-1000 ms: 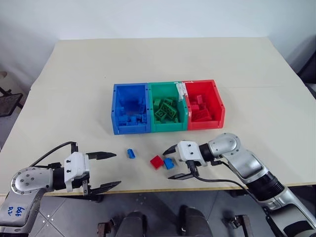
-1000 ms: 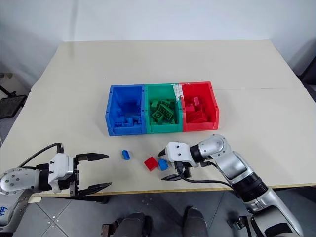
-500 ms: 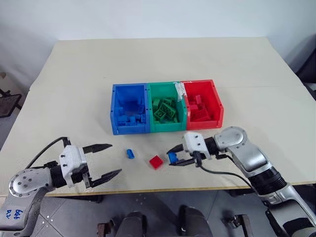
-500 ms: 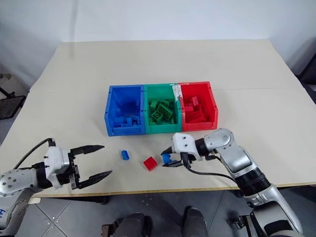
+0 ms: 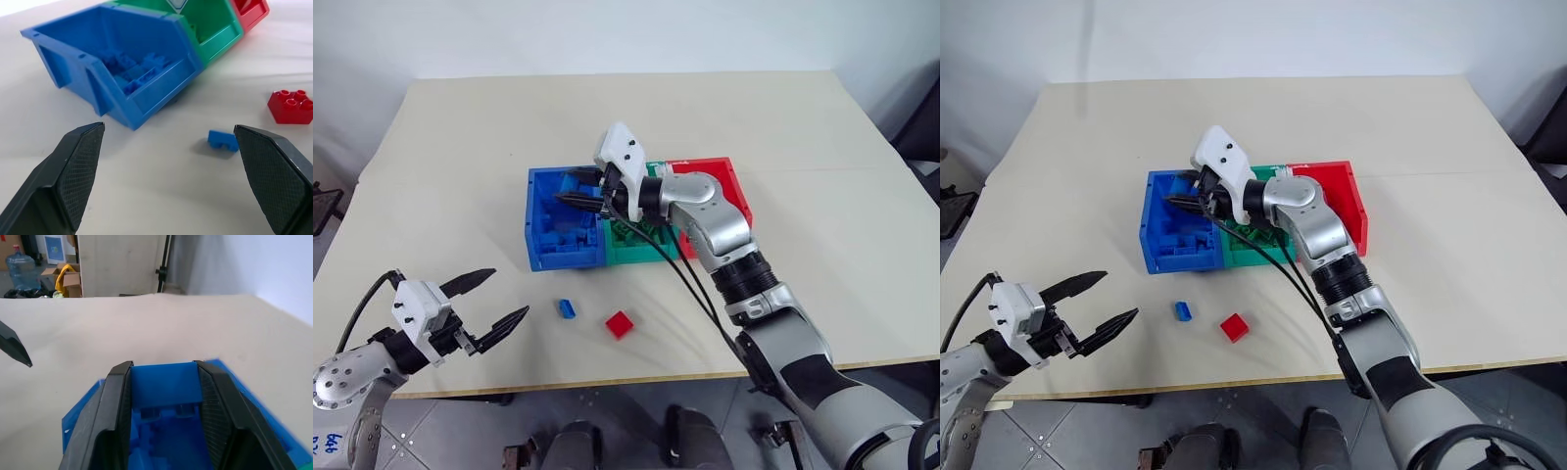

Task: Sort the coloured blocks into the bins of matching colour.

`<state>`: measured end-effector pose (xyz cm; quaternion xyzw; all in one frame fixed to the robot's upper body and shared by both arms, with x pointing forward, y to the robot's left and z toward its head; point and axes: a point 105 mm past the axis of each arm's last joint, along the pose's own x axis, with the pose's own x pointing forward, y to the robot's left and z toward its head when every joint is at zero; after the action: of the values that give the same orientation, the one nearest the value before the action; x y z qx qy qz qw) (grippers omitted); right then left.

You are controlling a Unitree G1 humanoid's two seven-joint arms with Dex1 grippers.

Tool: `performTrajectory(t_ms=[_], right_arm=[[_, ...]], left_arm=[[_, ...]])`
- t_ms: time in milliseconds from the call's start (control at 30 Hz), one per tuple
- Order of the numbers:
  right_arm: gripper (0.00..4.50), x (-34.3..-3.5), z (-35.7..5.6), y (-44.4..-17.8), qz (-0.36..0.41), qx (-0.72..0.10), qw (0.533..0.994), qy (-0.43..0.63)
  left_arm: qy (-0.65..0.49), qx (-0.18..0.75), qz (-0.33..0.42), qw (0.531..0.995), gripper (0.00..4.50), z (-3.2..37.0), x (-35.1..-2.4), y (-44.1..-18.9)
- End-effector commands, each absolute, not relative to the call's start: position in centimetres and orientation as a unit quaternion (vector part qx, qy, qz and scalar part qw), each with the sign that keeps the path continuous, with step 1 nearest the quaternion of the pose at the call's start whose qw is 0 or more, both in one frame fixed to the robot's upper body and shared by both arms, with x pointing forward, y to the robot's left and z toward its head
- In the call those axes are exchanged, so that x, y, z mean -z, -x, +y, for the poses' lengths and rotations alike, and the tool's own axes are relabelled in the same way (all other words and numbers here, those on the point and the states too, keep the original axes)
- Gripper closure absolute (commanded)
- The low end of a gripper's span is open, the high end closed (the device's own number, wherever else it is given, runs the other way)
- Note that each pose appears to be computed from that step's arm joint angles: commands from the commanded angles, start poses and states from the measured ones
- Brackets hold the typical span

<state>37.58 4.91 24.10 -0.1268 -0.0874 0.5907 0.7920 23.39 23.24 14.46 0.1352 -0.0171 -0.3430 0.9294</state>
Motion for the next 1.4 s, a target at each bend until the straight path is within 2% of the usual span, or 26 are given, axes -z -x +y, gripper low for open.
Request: performTrajectory(t_ms=[33, 167, 267, 400, 467, 567, 700, 900, 1033, 1200, 1300, 1400], right_arm=[[1.31, -25.6, 4.8, -37.7, -0.119, -0.588, 0.79, 0.126], [0.02, -25.6, 2.6, -37.0, -0.135, -0.596, 0.78, 0.136], [0.02, -24.8, -0.6, -35.5, -0.152, -0.616, 0.758, 0.151], [0.02, -21.1, -9.4, -30.8, -0.13, -0.666, 0.711, 0.184], [0.02, -20.7, -12.9, -30.4, -0.109, -0.633, 0.744, 0.183], [0.02, -19.5, -16.9, -29.1, -0.089, -0.61, 0.757, 0.217], [0.02, -17.4, -20.4, -27.7, -0.03, -0.582, 0.787, 0.203], [0.02, -16.2, -21.1, -25.5, -0.013, -0.567, 0.798, 0.206], [0.02, -16.2, -21.0, -24.3, -0.008, -0.56, 0.805, 0.198], [0.02, -15.5, -20.4, -22.3, 0.007, -0.561, 0.804, 0.194], [0.02, -15.7, -19.8, -21.8, 0.007, -0.56, 0.807, 0.187], [0.02, -15.1, -19.4, -21.3, 0.017, -0.563, 0.806, 0.182]], left_arm=[[-0.143, 0.344, -0.026, 0.928, 0.0, 23.0, -14.9, -22.9], [-0.14, 0.348, -0.024, 0.927, 0.0, 22.9, -14.9, -23.0], [-0.139, 0.356, -0.014, 0.924, 0.0, 22.9, -14.9, -23.5], [-0.152, 0.388, 0.002, 0.909, 0.0, 23.1, -15.0, -24.2], [-0.161, 0.384, 0.012, 0.909, 0.0, 23.8, -14.9, -24.5], [-0.18, 0.399, 0.026, 0.899, 0.0, 24.5, -14.5, -24.6], [-0.203, 0.438, 0.035, 0.875, 0.0, 24.5, -14.0, -24.6], [-0.242, 0.496, 0.051, 0.833, 0.0, 23.8, -13.4, -24.9], [-0.225, 0.565, 0.038, 0.793, 0.0, 20.2, -14.5, -24.8], [-0.253, 0.667, 0.031, 0.7, 0.0, 12.8, -15.1, -25.2], [-0.29, 0.698, 0.036, 0.653, 0.0, 10.2, -14.5, -26.0], [-0.341, 0.714, 0.059, 0.609, 0.0, 9.3, -13.1, -27.2]])
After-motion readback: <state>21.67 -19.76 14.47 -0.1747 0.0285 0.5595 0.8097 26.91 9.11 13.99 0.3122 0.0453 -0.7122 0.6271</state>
